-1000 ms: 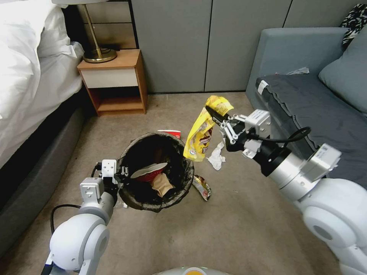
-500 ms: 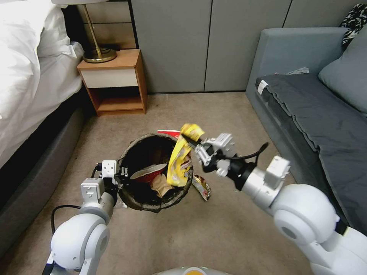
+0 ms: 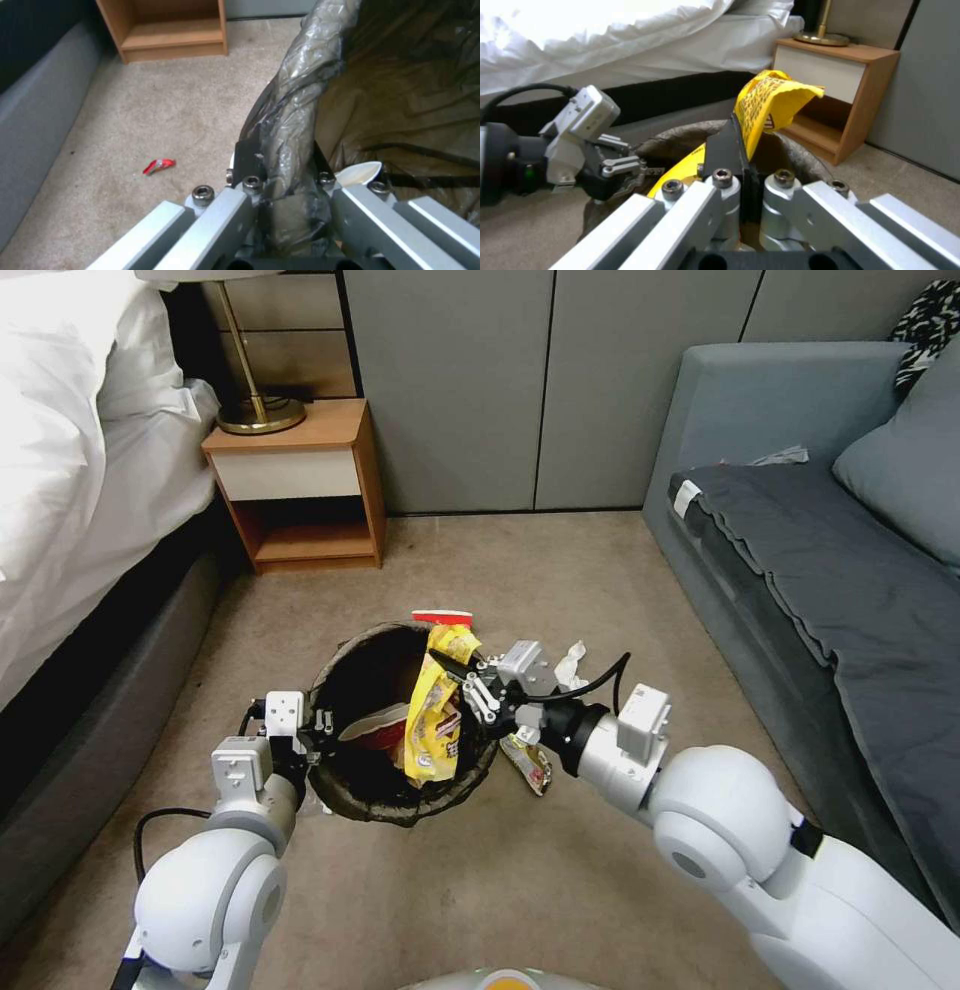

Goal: Pick up the trash bin, then pick up the garbage from the floor and place it into the trash bin.

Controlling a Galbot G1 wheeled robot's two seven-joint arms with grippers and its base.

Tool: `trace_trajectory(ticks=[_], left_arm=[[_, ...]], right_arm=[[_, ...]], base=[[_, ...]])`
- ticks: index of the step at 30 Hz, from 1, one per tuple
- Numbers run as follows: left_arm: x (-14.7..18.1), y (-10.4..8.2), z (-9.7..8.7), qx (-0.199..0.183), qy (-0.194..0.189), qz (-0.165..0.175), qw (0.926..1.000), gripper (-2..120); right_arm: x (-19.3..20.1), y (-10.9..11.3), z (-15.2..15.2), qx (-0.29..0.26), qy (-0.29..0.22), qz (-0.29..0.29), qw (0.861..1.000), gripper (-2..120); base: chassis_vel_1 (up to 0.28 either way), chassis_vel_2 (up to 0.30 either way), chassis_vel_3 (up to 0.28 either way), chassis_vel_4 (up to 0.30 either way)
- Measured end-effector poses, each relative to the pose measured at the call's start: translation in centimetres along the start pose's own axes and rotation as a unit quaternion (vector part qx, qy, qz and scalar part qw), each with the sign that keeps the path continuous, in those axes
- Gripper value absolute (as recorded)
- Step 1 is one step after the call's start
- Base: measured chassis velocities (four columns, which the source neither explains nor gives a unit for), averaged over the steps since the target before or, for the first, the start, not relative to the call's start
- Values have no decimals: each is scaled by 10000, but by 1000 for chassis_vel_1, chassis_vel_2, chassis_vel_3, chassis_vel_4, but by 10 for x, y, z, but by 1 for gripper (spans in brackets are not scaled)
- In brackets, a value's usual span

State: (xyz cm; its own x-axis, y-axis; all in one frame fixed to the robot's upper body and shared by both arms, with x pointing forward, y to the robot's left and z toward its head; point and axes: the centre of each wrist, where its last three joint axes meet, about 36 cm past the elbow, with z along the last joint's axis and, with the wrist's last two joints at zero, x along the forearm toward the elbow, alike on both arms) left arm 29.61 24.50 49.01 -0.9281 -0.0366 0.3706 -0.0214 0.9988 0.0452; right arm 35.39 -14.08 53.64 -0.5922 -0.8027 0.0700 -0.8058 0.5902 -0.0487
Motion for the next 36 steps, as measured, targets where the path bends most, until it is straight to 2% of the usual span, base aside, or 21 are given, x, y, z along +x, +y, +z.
trace_trajectory(ticks=[9, 11, 13, 15, 17, 19, 20, 21, 23, 24, 25, 27, 29, 32, 33, 36], left_arm=[[0, -1, 1, 6, 10, 6, 10000, 0], [-1, 0, 1, 5, 8, -5, 10000, 0], [-1, 1, 1, 5, 7, -7, 10000, 0], [0, 1, 2, 6, 11, -15, 10000, 0], [0, 2, 2, 8, 11, -17, 10000, 0], [0, 2, 2, 19, 15, -13, 10000, 0], [0, 2, 2, 19, 15, -13, 10000, 0], [0, 2, 2, 27, 15, -6, 10000, 0], [0, 1, 2, 30, 14, -5, 10000, 0], [0, 1, 1, 31, 6, -4, 10000, 0], [0, 1, 1, 31, 6, -4, 10000, 0], [0, 2, 1, 17, -6, -5, 10000, 0], [0, 2, 1, 16, -6, -5, 10000, 0], [0, 2, 0, 7, -9, -9, 10000, 0], [0, 2, 0, 7, -9, -9, 10000, 0], [1, 2, -1, 3, -19, -11, 10000, 0]], right_arm=[[-20, -9, 6, 20, 70, 44, 10000, 0], [-25, -10, 6, 21, 96, 95, 9999, 10], [-27, -10, 6, 22, 98, 109, 9999, 13], [-32, -13, 3, 39, 72, 153, 9999, 25], [-34, -13, 2, 35, 61, 158, 9999, 27], [-37, -14, 1, 13, 60, 165, 9998, 39], [-37, -14, 1, 13, 60, 165, 9998, 39], [-38, -14, 2, -7, 73, 176, 9998, 45], [-38, -13, 3, -22, 77, 180, 9998, 48], [-38, -12, 4, -96, 87, 180, 9998, 57], [-38, -12, 4, -96, 87, 180, 9998, 57], [-38, -9, 4, -335, 92, 149, 9993, 68], [-38, -8, 4, -399, 92, 144, 9991, 70], [-38, -5, 4, -565, 111, 161, 9982, 86], [-38, -5, 4, -565, 111, 161, 9982, 86], [-36, -4, 4, -615, 120, 132, 9979, 96]], base=[[0, 0, 0, 0], [0, 0, 0, 0], [0, 0, 0, 0], [0, 0, 0, 0], [0, 0, 0, 0], [0, 0, 0, 0], [0, 0, 0, 0], [0, 0, 0, 0], [0, 0, 0, 0], [0, 0, 0, 0], [0, 0, 0, 0], [0, 0, 0, 0], [0, 0, 0, 0], [0, 0, 0, 0], [0, 0, 0, 0], [0, 0, 0, 0]])
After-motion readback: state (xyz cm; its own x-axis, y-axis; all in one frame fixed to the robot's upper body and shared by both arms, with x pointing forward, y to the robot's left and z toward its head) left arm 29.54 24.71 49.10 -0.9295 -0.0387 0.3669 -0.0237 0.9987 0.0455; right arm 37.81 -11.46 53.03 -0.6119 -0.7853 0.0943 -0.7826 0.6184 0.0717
